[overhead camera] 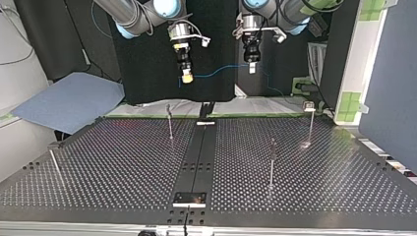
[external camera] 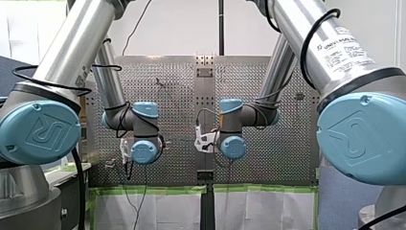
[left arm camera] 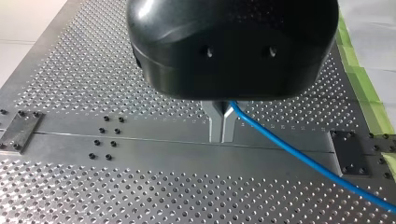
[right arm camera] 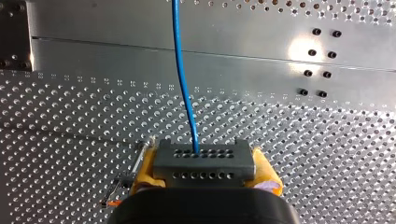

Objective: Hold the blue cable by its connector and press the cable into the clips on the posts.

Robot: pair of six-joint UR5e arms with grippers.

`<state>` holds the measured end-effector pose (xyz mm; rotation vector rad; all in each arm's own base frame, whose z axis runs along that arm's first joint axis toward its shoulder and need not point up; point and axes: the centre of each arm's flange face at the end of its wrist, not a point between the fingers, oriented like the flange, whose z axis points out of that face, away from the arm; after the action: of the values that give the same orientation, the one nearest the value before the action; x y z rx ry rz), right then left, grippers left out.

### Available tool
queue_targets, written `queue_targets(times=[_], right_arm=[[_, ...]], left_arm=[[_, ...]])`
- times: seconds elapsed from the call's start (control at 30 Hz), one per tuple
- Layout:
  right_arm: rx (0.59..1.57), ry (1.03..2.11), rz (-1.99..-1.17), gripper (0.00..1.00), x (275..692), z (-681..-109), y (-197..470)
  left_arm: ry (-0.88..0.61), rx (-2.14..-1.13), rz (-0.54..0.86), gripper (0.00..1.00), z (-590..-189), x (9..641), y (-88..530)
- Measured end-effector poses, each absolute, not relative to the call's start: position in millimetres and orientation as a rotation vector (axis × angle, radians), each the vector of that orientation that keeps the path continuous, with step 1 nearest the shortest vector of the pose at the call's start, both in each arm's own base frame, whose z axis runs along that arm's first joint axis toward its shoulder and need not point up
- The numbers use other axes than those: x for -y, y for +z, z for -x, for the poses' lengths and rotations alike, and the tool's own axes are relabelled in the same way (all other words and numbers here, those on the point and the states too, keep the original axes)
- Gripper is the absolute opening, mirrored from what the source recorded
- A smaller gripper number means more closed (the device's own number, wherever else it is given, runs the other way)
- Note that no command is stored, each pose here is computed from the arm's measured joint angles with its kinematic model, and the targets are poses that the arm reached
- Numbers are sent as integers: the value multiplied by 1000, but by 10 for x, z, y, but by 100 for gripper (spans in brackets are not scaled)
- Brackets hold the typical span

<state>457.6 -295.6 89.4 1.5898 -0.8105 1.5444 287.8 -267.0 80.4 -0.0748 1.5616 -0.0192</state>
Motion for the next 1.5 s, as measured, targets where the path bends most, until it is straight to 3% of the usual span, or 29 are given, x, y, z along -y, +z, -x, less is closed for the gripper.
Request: queue_targets(times=[0.77, 1.13, 1.5], right_arm=[[811, 1544, -1590, 0, 2956, -4576, 893], [812, 1541, -1592, 0, 2954, -4573, 891], [812, 1541, -1592, 0, 2954, -4572, 891]], left_arm=[[-19, -1562, 74, 0, -2878, 2670, 804], [61, -1668, 30, 0, -2820, 2545, 479], [68, -1681, 24, 0, -2805, 2534, 427]])
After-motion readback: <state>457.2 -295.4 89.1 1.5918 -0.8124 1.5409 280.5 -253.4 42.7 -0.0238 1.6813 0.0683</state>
